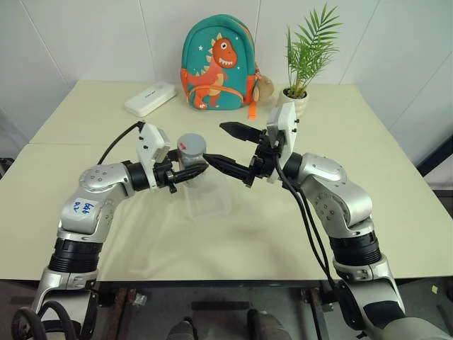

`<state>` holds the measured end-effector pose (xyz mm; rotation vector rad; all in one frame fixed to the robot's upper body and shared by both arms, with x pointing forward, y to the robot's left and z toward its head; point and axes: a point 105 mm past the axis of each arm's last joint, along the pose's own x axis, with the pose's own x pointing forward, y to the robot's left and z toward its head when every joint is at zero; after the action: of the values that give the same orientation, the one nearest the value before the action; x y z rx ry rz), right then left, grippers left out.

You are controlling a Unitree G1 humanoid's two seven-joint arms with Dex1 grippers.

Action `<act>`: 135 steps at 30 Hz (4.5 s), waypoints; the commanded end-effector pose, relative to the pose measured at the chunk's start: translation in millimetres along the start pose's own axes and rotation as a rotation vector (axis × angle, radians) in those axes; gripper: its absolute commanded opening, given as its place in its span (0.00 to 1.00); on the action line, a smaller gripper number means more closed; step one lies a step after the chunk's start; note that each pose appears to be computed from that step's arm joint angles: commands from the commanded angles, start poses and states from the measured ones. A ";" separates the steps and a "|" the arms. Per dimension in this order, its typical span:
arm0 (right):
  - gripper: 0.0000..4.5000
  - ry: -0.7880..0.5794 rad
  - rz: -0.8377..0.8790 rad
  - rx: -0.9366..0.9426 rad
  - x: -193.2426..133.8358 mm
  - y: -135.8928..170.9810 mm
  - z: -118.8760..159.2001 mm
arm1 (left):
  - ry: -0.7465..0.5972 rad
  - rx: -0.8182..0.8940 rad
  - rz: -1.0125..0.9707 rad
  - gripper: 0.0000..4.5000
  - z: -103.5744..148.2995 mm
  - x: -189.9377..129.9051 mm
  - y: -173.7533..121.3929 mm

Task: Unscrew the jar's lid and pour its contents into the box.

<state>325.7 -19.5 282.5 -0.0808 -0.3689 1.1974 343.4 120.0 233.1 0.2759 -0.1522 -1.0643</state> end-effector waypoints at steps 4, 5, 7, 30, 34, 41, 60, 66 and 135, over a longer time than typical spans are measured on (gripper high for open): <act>1.00 -0.013 0.011 -0.031 16.6 6.4 13.4 | -0.059 0.040 -0.083 0.43 18.2 12.0 -7.9; 1.00 -0.008 0.013 -0.029 17.1 7.0 13.0 | -0.065 0.035 -0.082 0.43 19.0 13.2 -7.5; 1.00 -0.002 0.016 -0.027 17.7 8.1 12.7 | -0.072 0.034 -0.082 0.43 19.5 15.3 -7.2; 0.56 0.059 0.031 -0.024 7.6 1.8 3.1 | -0.123 -0.005 -0.083 0.43 27.6 23.4 -3.5; 0.56 0.077 0.133 -0.007 2.1 1.4 7.0 | -0.126 -0.008 -0.159 0.43 29.0 20.2 -7.1; 0.56 0.083 0.386 0.068 -17.5 6.8 33.4 | -0.178 -0.085 -0.518 0.43 41.7 -3.8 -33.2; 0.99 -0.026 0.333 0.037 -21.7 3.0 58.2 | -0.170 -0.063 -0.549 0.43 43.7 -9.5 -38.7; 0.99 -0.011 0.272 0.003 -25.4 3.8 55.2 | -0.158 -0.057 -0.509 0.43 40.9 -12.8 -34.1; 0.99 0.135 0.213 -0.004 27.9 33.1 19.5 | -0.095 0.009 -0.389 0.43 18.7 1.0 -22.7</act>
<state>305.3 10.9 287.0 -0.1701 -0.1902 1.3888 321.5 107.6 231.4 0.2378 -0.1361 -1.4622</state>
